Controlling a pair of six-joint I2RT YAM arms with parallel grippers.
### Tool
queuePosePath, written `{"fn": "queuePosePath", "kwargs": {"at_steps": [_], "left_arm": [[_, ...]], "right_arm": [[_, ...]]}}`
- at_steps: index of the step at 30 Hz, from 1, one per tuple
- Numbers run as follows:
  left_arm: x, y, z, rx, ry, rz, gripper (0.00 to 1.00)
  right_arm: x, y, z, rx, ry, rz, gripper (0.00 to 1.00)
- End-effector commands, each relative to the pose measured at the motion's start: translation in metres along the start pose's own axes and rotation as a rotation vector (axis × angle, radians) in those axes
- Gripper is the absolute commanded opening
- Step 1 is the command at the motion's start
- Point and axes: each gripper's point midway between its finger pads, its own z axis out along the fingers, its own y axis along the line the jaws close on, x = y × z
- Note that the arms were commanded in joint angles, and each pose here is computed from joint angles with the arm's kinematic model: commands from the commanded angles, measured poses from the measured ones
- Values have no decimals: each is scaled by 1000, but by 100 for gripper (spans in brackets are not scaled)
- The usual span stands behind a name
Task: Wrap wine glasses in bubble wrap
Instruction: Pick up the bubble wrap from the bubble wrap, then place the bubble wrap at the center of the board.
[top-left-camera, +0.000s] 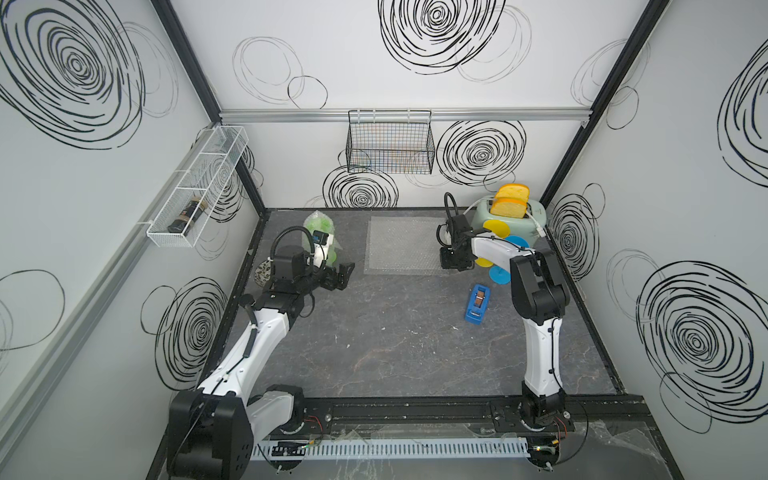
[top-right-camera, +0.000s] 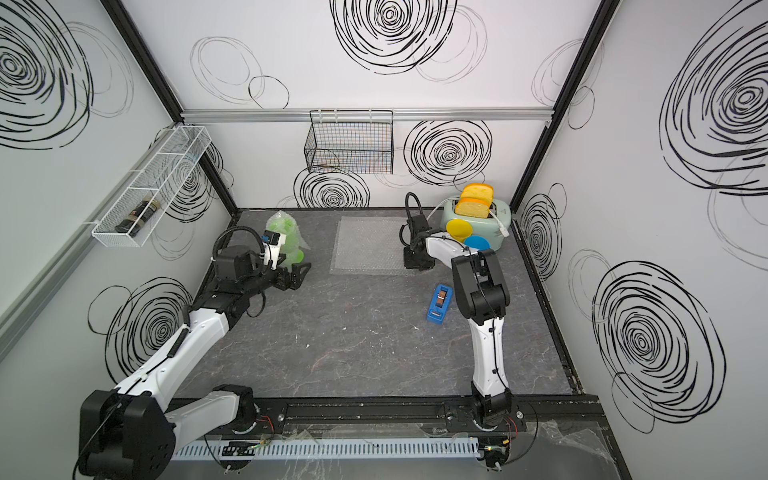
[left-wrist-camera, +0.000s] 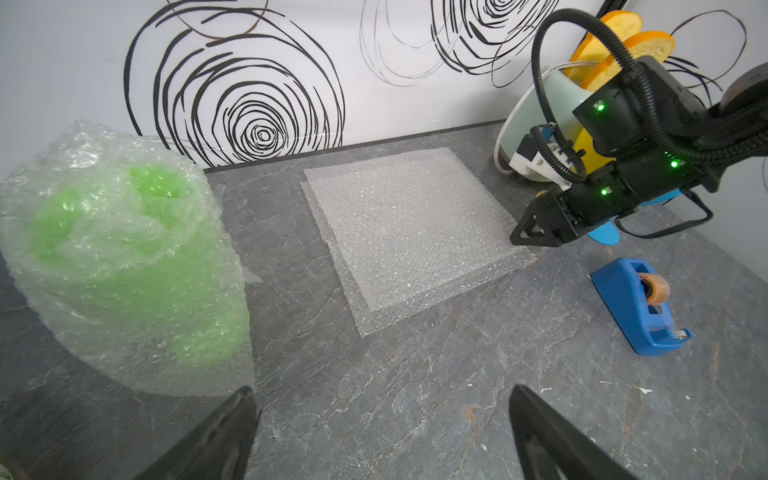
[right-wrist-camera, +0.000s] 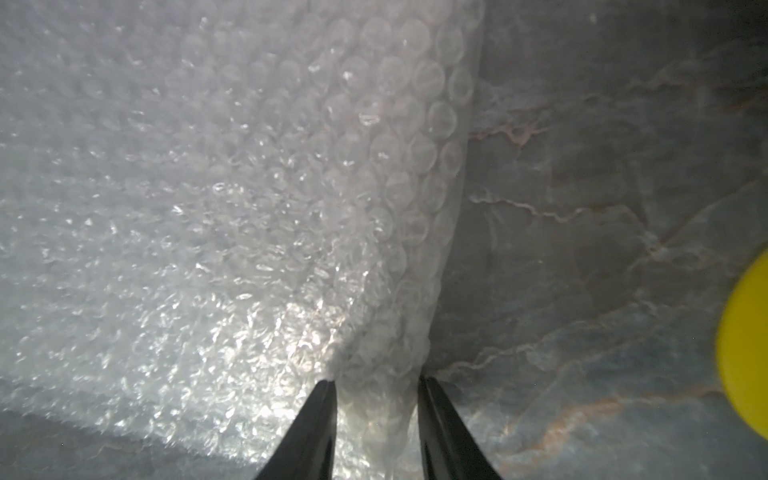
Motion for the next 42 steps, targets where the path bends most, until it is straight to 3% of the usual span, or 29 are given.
{"fn": "queuePosePath", "kwargs": {"at_steps": [1, 5, 13, 18, 21, 26, 32, 37, 42], "left_arm": [[-12, -8, -3, 30, -55, 26, 97], [-11, -6, -2, 25, -53, 28, 97], [-12, -7, -3, 22, -56, 51, 97], [-15, -6, -3, 10, -39, 67, 97], [-15, -6, 1, -12, -31, 120, 97], [-17, 2, 7, -75, 10, 172, 97], [12, -17, 28, -79, 121, 317, 97], [54, -27, 41, -96, 197, 486, 97], [108, -32, 50, -82, 286, 622, 97]], "right_arm": [[-9, 6, -25, -1, -27, -17, 31], [-13, 8, -31, 2, -36, -26, 19], [-18, 22, -53, 9, -53, -60, 18], [-1, 42, -79, -64, -36, -77, 5], [28, 61, -97, -122, -24, -108, 2], [106, 93, -115, -230, 52, -186, 2], [199, 86, -109, -257, 140, -123, 5], [230, 61, -98, -218, 142, -41, 5], [236, 68, -95, -275, 114, 50, 7]]}}
